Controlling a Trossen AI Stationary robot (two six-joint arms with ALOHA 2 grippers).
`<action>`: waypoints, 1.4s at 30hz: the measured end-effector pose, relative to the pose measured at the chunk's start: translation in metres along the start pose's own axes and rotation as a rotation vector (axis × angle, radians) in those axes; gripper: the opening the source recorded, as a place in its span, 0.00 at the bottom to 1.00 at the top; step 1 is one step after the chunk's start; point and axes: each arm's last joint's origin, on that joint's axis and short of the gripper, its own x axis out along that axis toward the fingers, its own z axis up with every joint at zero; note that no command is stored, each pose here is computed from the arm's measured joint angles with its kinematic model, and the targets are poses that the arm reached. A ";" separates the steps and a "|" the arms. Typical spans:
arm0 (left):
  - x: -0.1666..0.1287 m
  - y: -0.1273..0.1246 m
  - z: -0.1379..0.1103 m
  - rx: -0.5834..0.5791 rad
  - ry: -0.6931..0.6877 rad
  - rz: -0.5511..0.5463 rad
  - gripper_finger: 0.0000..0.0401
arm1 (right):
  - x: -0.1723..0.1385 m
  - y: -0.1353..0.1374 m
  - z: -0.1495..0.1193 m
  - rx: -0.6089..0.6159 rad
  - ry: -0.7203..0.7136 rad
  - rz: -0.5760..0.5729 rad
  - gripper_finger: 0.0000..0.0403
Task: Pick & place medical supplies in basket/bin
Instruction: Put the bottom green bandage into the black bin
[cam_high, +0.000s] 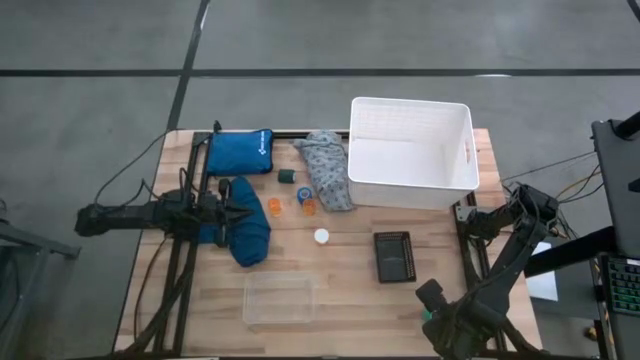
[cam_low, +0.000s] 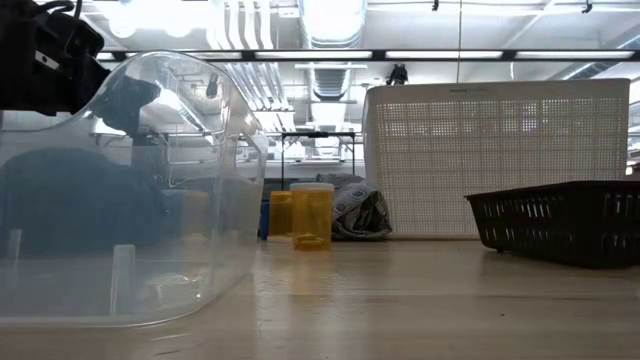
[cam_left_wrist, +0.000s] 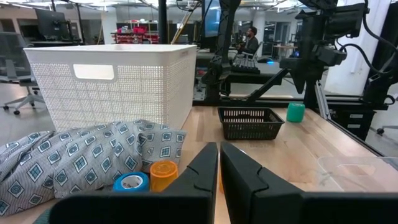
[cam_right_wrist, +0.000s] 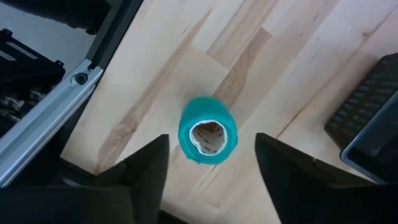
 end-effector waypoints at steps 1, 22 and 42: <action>0.000 0.000 0.000 0.000 0.000 0.000 0.06 | 0.000 0.000 0.000 -0.001 -0.006 0.003 0.63; 0.000 0.000 0.000 -0.001 0.000 0.000 0.06 | 0.038 0.001 -0.014 -0.003 0.003 0.000 0.86; 0.000 0.000 0.000 -0.004 0.000 0.000 0.06 | 0.059 -0.002 -0.023 0.025 -0.001 0.009 0.80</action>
